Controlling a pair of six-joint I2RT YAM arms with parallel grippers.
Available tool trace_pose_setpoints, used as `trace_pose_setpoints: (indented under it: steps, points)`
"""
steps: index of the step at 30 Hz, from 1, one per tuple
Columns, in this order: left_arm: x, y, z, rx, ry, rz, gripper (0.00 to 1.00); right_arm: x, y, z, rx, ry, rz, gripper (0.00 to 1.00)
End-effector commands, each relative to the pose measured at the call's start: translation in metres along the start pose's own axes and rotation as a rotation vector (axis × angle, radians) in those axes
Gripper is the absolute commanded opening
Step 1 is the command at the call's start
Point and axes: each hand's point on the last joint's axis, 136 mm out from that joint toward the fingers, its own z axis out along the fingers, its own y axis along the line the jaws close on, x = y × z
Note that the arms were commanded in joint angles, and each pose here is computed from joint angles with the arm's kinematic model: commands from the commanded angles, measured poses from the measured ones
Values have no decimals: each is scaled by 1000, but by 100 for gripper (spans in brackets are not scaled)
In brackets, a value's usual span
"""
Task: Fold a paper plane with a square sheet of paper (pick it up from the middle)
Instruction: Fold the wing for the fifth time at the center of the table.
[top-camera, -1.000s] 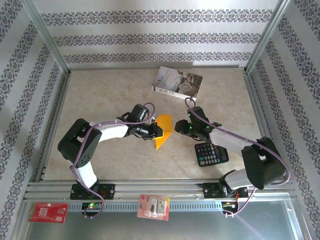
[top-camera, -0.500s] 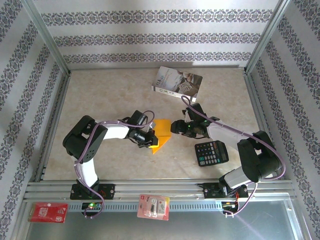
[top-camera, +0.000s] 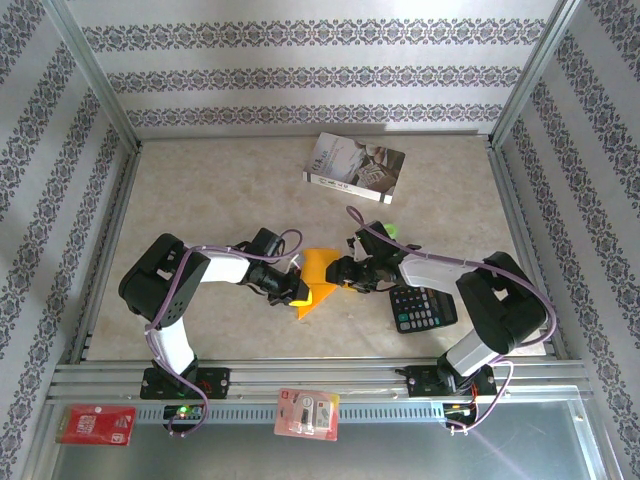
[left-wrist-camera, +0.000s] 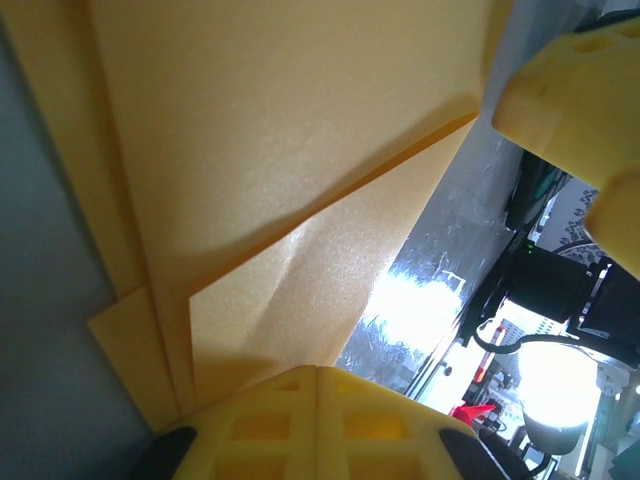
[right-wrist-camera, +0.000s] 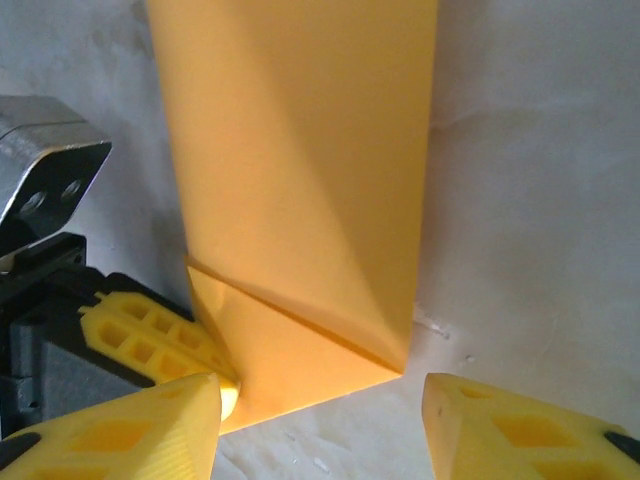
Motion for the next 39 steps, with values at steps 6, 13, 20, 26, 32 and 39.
trace_pose_setpoints:
  steps: [6,13,20,26,32,39]
  points:
    - [8,15,-1,-21,5,-27,0,4,-1,13,-2,8,6,54]
    - [8,16,0,-22,6,-27,0,3,4,15,-39,0,17,52]
    - [9,16,-1,-21,3,-26,0,-2,4,12,-86,-34,31,47]
    - [10,17,0,-24,4,-28,0,-2,3,11,-104,-41,32,39]
    - [9,17,-1,-26,5,-30,0,-3,1,7,-105,-55,33,32]
    - [10,17,-1,-25,6,-30,0,-5,-2,6,-97,-70,27,27]
